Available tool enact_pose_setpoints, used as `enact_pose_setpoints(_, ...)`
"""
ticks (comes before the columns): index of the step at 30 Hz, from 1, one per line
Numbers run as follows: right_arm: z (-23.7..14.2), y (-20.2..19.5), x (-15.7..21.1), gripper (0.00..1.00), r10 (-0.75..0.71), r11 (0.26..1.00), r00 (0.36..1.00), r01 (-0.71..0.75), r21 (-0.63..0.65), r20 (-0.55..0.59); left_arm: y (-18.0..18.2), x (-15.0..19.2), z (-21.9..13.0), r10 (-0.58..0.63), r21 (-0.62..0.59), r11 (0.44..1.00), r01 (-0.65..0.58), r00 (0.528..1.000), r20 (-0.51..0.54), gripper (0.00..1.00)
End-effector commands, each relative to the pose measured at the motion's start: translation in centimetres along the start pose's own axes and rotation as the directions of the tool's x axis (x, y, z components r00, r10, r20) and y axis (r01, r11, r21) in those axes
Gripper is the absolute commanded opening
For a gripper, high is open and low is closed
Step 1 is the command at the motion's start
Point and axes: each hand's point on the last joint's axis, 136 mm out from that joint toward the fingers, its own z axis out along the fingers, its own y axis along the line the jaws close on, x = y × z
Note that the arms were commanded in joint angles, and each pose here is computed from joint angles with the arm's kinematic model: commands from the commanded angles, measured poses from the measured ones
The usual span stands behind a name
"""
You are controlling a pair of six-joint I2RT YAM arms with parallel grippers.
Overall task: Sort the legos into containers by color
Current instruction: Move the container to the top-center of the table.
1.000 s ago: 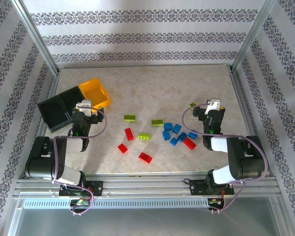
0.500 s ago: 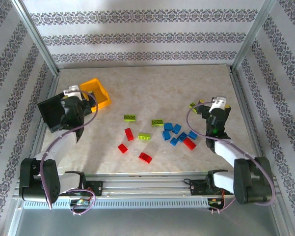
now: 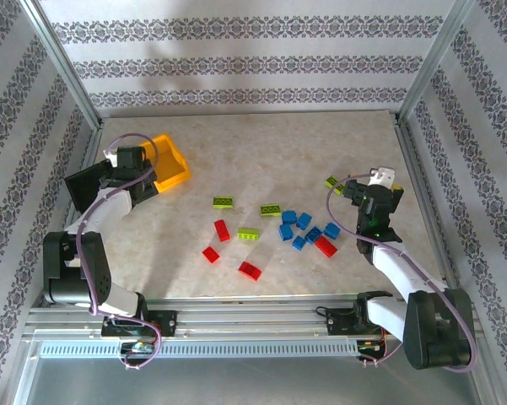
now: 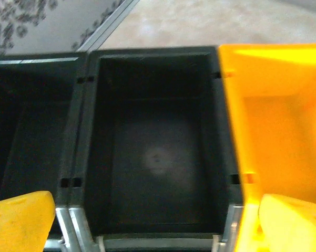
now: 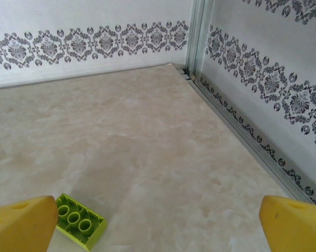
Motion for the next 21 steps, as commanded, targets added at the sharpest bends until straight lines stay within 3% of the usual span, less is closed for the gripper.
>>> enact_pose_setpoints(1, 0.4, 0.6, -0.8, 0.98, 0.016, 1.000, 1.000, -0.016, -0.004, -0.008, 2.6, 0.4, 0.3, -0.056, -0.086, 0.995, 0.051, 0.997, -0.056, 0.99)
enact_pose_setpoints(9, 0.8, 1.3, -0.5, 0.98, 0.013, 0.999, 0.999, -0.014, -0.031, -0.038, 4.9, 2.0, 2.8, -0.115, -0.121, 0.988, 0.098, 0.984, -0.137, 0.99)
enact_pose_setpoints(16, 0.8, 1.3, -0.8, 0.98, 0.015, 0.999, 0.999, -0.016, -0.030, -0.030, 4.3, 3.0, 5.0, -0.083, -0.115, 0.992, 0.059, 0.973, -0.216, 0.74)
enact_pose_setpoints(21, 1.0, 0.8, -0.6, 0.98, 0.000, 1.000, 0.999, 0.000, 0.002, -0.032, 3.4, 4.2, 5.9, -0.116, -0.086, 0.992, 0.097, 0.961, -0.251, 0.59)
